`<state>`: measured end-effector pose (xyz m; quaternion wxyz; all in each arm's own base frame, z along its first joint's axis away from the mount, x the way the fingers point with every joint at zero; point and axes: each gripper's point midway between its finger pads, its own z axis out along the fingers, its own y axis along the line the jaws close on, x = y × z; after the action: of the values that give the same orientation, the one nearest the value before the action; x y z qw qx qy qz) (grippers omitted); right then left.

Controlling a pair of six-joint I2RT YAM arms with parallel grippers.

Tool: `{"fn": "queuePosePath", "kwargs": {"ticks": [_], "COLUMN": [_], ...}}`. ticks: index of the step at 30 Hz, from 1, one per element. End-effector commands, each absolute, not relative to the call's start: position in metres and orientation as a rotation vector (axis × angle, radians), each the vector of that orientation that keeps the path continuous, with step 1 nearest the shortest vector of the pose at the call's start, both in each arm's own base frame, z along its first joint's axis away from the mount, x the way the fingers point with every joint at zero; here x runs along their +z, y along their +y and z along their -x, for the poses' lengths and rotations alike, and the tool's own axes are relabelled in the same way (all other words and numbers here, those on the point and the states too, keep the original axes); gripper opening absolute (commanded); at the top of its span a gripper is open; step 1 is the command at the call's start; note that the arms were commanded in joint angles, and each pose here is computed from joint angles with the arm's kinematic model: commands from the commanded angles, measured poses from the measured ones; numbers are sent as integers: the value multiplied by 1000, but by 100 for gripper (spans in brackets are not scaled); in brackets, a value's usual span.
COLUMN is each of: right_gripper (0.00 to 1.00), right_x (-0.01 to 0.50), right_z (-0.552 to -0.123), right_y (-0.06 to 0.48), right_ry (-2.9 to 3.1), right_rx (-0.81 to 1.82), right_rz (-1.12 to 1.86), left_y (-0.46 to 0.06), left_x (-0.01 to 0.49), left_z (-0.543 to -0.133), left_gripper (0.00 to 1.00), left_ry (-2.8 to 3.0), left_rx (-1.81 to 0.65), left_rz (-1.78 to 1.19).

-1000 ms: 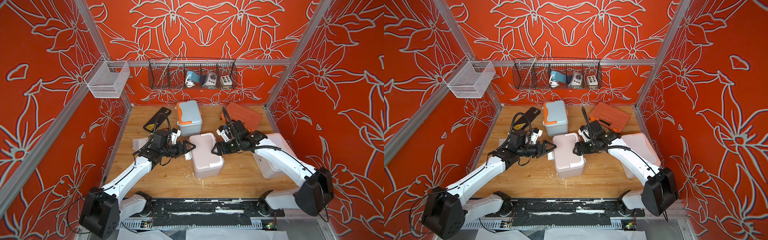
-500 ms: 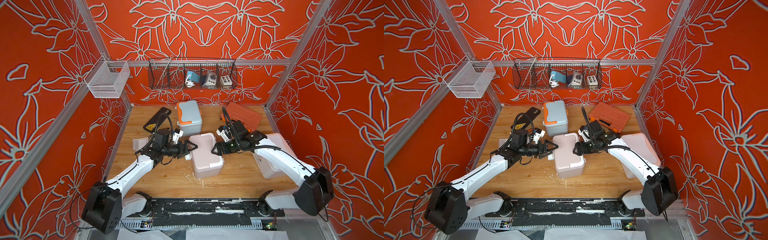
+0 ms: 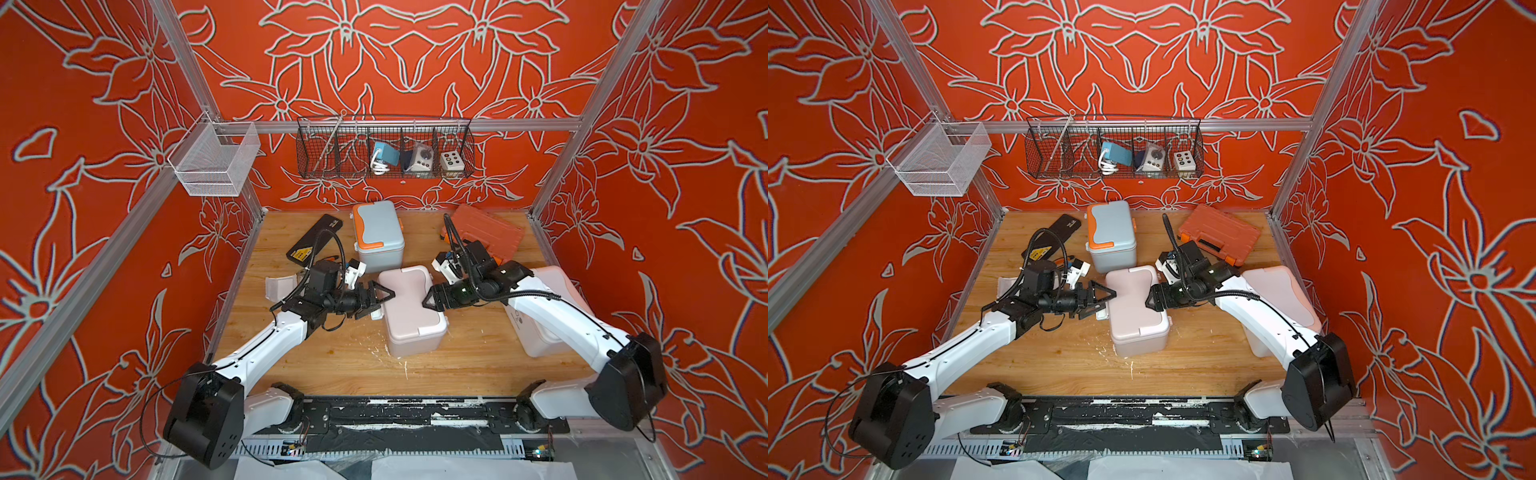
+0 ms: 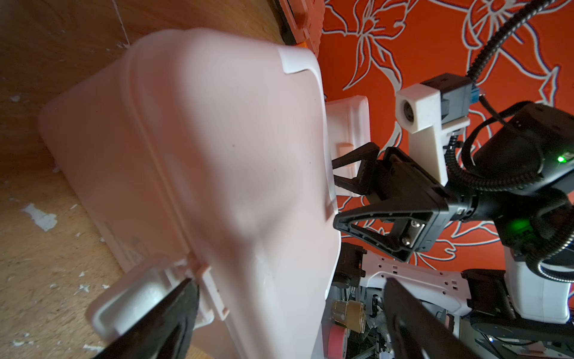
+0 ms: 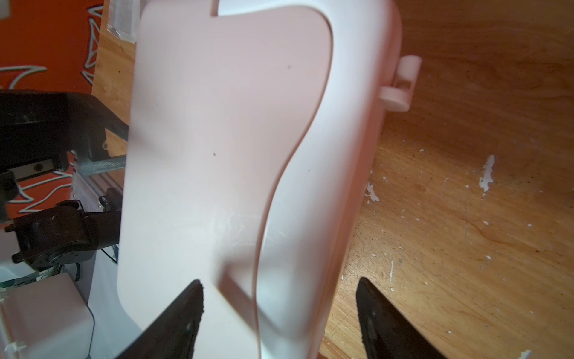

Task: Open first aid kits and take out gauze
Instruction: Open the lid of the first aid kit.

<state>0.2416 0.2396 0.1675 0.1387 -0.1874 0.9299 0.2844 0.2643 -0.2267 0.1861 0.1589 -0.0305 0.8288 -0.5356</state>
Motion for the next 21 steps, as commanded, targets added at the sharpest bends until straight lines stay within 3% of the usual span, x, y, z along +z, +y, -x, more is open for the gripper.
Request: {"fn": "queuePosePath", "kwargs": {"ticks": [1,21], "right_gripper": [78,77], "right_x": [165,179], "right_z": [-240,-232], "right_y": [243,265], "right_ry": [2696,2662], "right_rx": [843,1002], "right_rz": [553,551], "left_y": [-232,-241], "left_x": [188,222], "left_z": [-260,-256], "left_gripper": [91,91], "left_ry": [2358,2251], "left_rx": [-1576,-1732], "left_rz": [62,24]}}
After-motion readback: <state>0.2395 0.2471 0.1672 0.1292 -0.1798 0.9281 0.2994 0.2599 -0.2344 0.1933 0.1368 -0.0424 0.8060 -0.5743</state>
